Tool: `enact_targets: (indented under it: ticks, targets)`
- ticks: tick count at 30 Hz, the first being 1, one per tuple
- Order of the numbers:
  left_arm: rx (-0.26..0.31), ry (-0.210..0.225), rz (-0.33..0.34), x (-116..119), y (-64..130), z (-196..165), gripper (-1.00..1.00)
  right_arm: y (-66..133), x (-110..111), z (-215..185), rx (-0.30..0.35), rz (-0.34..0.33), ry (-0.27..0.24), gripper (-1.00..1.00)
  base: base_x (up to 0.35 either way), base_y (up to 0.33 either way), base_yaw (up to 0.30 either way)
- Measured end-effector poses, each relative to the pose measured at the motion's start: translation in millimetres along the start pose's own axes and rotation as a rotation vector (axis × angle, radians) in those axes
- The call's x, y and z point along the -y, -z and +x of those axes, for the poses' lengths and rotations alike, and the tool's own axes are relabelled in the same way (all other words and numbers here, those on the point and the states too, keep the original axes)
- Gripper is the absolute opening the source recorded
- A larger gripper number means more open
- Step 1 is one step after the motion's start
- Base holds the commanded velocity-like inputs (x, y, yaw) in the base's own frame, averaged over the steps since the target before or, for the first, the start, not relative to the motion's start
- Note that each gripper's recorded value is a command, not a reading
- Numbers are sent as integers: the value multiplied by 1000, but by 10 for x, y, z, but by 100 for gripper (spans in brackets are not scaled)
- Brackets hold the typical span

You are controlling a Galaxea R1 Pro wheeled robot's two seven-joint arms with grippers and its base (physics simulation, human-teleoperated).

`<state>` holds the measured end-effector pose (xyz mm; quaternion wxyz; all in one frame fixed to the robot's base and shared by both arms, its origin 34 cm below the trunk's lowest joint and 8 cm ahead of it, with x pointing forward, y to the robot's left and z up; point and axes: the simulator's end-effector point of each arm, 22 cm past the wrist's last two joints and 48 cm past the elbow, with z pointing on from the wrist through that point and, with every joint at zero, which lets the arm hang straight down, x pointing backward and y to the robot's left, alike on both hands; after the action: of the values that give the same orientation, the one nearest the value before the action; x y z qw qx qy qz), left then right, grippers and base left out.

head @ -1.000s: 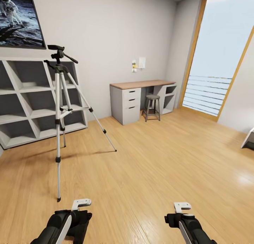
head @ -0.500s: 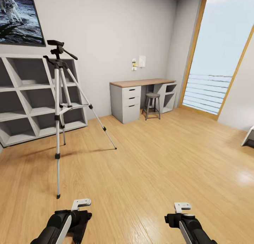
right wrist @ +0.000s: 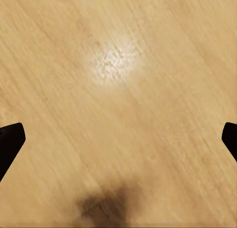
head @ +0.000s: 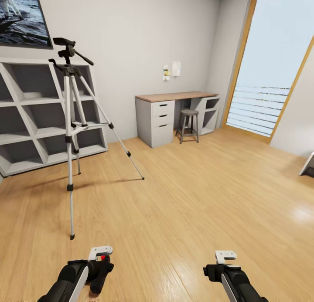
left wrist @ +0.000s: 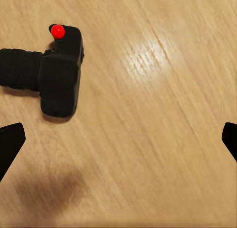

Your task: Attach the digital camera to the camera tripod in the bedroom.

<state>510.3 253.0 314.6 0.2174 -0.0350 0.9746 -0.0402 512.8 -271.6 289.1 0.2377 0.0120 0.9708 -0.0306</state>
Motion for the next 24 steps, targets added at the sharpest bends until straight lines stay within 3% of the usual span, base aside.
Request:
enact_targets:
  ticks: [24]
  targets:
    - [-94, 8, -10, -64, -309, 371, 100, -279, -7, 411, -98, 3, 8, 100, 0, 0, 0]
